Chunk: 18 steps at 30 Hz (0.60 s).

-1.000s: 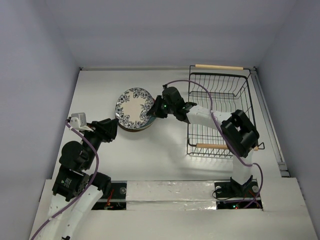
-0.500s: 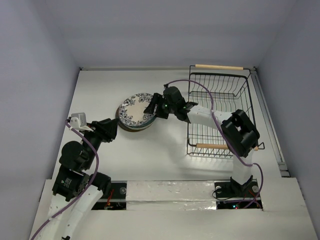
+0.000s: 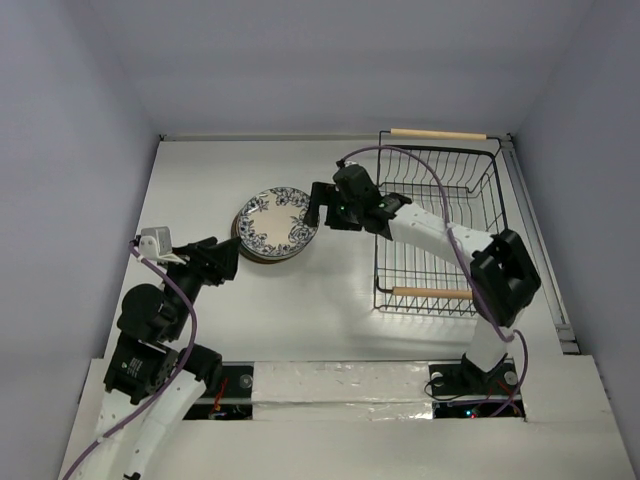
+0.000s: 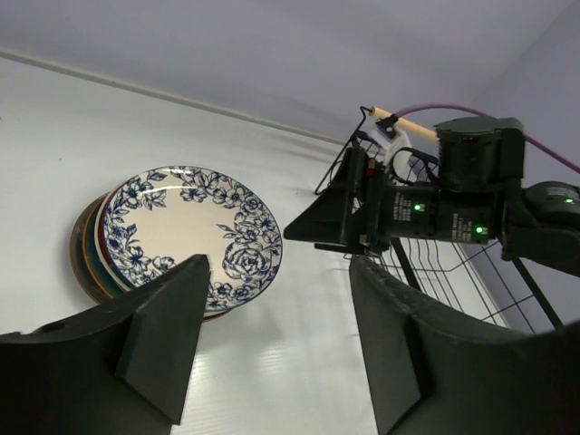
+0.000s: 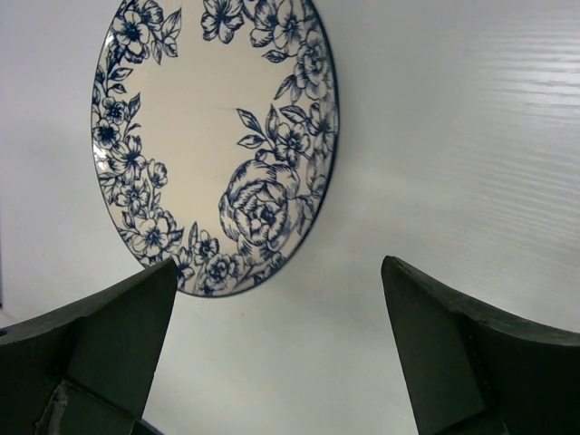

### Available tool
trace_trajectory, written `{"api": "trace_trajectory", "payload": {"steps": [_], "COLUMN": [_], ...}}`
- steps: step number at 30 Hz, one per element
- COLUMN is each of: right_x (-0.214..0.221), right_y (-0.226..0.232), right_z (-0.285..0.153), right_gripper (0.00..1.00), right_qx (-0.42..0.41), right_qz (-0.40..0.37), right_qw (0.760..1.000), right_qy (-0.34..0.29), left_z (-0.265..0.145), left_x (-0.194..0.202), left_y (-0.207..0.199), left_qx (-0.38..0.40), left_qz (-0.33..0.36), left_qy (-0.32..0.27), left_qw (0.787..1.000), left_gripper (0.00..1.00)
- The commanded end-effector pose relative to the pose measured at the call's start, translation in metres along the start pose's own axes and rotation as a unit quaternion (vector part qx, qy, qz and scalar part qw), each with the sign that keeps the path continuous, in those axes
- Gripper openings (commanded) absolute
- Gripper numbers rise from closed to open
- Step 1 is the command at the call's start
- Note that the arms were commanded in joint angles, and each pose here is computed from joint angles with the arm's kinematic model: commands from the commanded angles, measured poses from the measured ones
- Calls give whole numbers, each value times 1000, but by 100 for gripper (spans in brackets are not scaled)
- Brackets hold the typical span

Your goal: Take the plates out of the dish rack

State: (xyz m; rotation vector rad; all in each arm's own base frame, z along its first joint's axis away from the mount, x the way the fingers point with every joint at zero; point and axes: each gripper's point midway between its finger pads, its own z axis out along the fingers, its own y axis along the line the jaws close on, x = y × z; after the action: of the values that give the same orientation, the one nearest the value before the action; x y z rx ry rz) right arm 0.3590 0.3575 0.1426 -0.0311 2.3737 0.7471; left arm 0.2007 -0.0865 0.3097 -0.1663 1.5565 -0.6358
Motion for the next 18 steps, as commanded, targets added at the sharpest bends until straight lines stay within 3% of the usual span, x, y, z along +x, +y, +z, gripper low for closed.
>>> {"api": "trace_trajectory", "payload": {"steps": [1, 3, 6, 8, 10, 16, 18], "right_x": [-32, -39, -57, -68, -91, -122, -125], "right_y": [-5, 0, 7, 8, 14, 1, -16], "right_z": [-39, -58, -98, -123, -173, -299, -352], "right_gripper": [100, 100, 87, 49, 0, 0, 0], "right_qx": [39, 37, 23, 18, 7, 1, 8], "right_qz": [-45, -50, -55, -59, -51, -37, -12], "right_qw": [997, 996, 991, 987, 976, 933, 908], "right_qy": [-49, -70, -117, -150, -213, -358, -419], "left_z": [-2, -1, -1, 0, 1, 2, 3], "left_x": [-10, -9, -10, -9, -9, -9, -11], "left_y": [-6, -7, -7, -7, -7, -11, -12], "left_qx": [14, 15, 15, 15, 13, 22, 21], "left_qz": [0, 0, 1, 3, 6, 10, 13], "left_qy": [-19, -18, -19, -16, -14, -6, -6], "left_qw": [1000, 1000, 1000, 1000, 1000, 1000, 1000], "left_gripper": [60, 67, 73, 76, 78, 91, 93]}}
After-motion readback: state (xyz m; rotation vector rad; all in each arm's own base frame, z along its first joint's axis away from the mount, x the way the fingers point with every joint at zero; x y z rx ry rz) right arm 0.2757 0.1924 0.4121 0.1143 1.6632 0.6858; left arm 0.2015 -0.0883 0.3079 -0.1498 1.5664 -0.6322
